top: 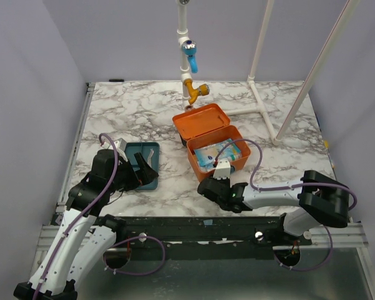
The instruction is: Organize the medicine kit
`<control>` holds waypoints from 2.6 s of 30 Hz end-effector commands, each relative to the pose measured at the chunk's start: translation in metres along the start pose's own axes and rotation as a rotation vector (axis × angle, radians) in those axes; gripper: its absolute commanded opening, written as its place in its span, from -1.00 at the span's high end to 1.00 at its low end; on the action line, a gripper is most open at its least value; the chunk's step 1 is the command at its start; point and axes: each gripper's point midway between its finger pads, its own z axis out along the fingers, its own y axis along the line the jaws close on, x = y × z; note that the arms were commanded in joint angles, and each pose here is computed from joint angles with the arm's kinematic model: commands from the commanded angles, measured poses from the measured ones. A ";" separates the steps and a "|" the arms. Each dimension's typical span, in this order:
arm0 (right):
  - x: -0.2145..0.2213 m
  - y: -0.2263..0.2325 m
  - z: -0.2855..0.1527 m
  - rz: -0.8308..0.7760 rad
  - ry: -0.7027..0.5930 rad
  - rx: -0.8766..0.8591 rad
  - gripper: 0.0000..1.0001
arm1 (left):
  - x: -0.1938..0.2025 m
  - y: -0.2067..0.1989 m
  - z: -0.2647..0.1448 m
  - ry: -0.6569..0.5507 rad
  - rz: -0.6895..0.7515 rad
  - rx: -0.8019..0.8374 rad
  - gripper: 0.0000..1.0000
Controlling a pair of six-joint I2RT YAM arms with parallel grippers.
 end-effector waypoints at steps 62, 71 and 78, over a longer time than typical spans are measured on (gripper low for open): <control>-0.082 0.053 -0.113 0.072 -0.031 -0.436 0.62 | -0.106 0.185 0.107 0.226 -0.224 -0.663 -0.45; -0.076 0.052 -0.113 0.065 -0.019 -0.444 0.62 | -0.082 0.184 0.118 0.298 -0.254 -0.619 -0.15; -0.078 0.052 -0.114 0.062 -0.023 -0.451 0.61 | -0.067 0.176 0.122 0.333 -0.238 -0.611 0.10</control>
